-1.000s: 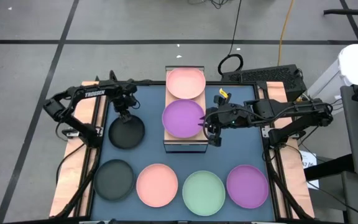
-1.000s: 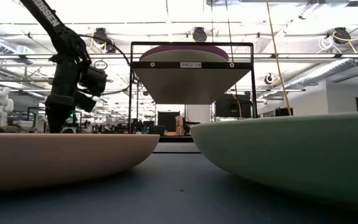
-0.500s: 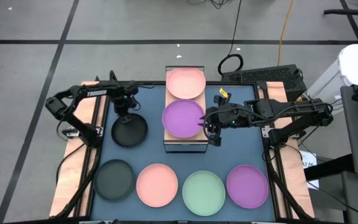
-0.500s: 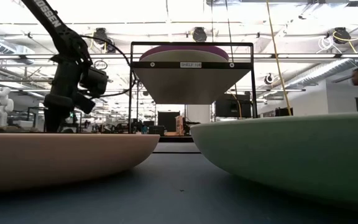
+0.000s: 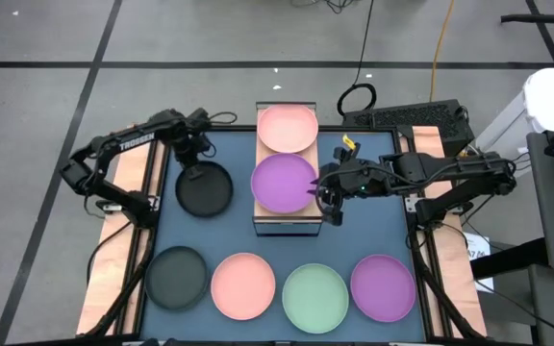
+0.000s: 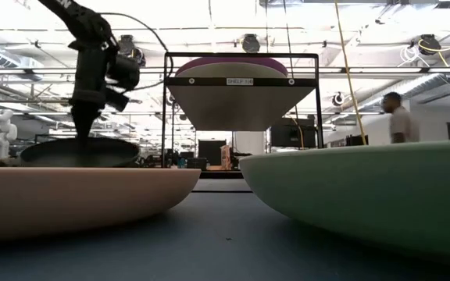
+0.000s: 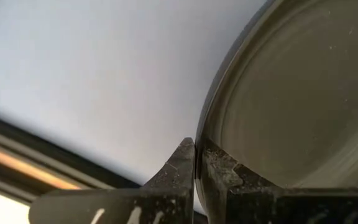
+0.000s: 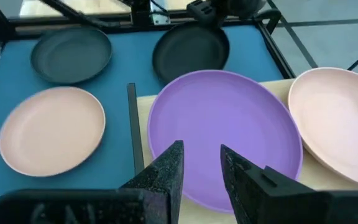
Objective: Place and stack plates onto a shelf
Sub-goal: Stack the top black plate on top of the orange plate on the shelf
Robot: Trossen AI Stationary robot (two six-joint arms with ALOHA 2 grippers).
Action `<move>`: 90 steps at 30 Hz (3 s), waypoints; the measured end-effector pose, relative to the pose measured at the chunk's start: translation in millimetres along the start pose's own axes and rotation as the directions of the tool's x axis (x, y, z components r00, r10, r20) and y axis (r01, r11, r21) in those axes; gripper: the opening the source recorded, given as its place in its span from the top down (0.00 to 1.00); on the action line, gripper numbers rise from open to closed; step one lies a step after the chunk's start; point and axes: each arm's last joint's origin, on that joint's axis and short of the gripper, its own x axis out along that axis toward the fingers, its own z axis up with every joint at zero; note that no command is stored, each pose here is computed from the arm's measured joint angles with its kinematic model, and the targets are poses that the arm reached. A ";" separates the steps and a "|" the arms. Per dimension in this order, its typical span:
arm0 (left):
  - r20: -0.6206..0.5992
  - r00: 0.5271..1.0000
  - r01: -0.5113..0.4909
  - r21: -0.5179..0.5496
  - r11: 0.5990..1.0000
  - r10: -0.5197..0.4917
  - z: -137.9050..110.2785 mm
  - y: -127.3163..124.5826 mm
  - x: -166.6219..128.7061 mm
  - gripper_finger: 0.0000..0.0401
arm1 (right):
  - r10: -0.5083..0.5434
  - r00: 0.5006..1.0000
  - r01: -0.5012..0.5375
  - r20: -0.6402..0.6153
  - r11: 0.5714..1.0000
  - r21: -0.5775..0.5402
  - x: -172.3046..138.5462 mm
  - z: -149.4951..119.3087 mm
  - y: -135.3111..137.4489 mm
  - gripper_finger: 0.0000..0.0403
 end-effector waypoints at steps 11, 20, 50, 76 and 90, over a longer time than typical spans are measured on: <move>0.053 0.999 -0.011 -0.029 1.000 0.013 9.3 4.3 -55.7 0.98 | 0.006 1.000 -0.007 0.020 0.998 0.059 -25.0 -3.4 -7.9 0.78; 0.042 0.999 -0.006 -0.092 0.996 0.010 2.6 3.2 -103.3 0.98 | 0.008 1.000 -0.010 0.021 0.992 0.122 -44.7 -8.8 -14.8 0.78; 0.403 0.906 0.130 -0.551 0.825 0.127 -14.2 18.5 -213.4 0.98 | 0.240 0.965 -0.210 -0.108 0.950 0.233 -72.6 -29.2 -4.9 0.78; 0.739 0.673 0.580 -0.500 0.644 -0.032 97.4 0.2 -199.6 0.98 | 0.178 0.980 -0.157 -0.083 0.964 0.216 -77.5 -31.9 6.9 0.78; 0.670 0.738 0.551 -0.522 0.651 -0.087 148.3 -14.0 -153.5 0.98 | 0.179 0.980 -0.155 -0.084 0.959 0.236 -77.5 -32.0 7.0 0.78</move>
